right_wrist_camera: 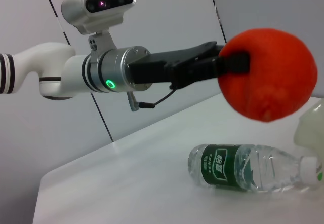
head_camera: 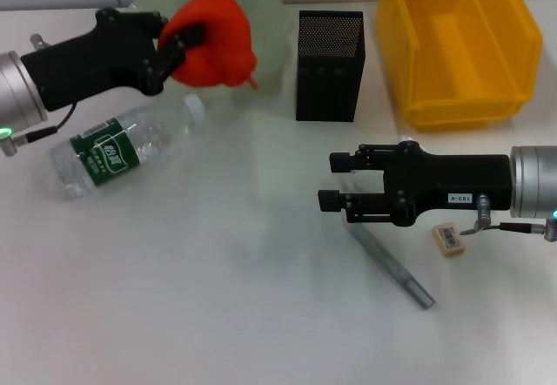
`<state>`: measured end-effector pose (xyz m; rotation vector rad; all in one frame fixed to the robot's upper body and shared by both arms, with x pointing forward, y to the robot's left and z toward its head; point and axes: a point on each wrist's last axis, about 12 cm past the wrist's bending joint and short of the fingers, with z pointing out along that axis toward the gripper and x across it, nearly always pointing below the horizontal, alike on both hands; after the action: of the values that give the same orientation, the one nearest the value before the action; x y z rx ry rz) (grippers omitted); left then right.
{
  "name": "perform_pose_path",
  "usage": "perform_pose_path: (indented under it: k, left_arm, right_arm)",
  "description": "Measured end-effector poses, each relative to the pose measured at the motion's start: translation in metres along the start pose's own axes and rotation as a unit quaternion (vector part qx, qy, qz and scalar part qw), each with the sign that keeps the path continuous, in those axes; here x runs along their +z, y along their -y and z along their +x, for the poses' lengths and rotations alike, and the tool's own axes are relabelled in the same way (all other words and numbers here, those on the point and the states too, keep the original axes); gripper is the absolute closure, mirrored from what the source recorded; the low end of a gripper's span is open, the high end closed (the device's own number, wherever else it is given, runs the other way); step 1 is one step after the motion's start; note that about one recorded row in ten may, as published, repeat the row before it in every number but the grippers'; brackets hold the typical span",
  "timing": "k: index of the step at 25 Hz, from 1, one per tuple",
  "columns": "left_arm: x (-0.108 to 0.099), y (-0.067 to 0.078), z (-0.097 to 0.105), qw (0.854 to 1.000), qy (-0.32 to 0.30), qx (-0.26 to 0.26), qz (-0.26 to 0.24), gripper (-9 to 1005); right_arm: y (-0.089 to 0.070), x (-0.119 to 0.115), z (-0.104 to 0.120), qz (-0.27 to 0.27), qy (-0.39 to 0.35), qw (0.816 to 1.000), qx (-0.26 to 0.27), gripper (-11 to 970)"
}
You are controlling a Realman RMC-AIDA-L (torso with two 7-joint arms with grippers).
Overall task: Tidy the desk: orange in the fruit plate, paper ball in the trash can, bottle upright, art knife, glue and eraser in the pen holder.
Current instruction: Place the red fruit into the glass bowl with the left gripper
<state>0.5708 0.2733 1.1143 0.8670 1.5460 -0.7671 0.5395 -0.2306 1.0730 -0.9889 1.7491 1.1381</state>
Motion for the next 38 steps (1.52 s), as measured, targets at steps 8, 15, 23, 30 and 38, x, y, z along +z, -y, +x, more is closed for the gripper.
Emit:
perform_pose_path:
  k: [8,15,23,30,38]
  left_arm:
    - [0.013,-0.012,-0.003,0.999,0.021,0.01,-0.049,878]
    - [0.03,-0.029,-0.004,0.993,0.019,0.011,-0.116,874]
    - [0.04,-0.042,-0.002,0.985,0.005,0.013,-0.17,870]
    - [0.047,-0.049,-0.001,0.979,-0.01,0.017,-0.202,866]
    - [0.061,-0.053,0.001,0.975,-0.039,0.039,-0.216,862]
  right_arm:
    - [0.0,0.0,-0.001,0.002,0.003,1.0,0.0,324]
    - [0.001,0.0,-0.003,0.004,0.013,1.0,0.0,326]
    - [0.001,0.0,-0.003,0.006,0.015,1.0,-0.001,328]
    - [0.002,0.0,-0.003,0.011,0.015,1.0,0.0,330]
    - [0.003,0.0,-0.003,0.012,0.015,1.0,0.001,333]
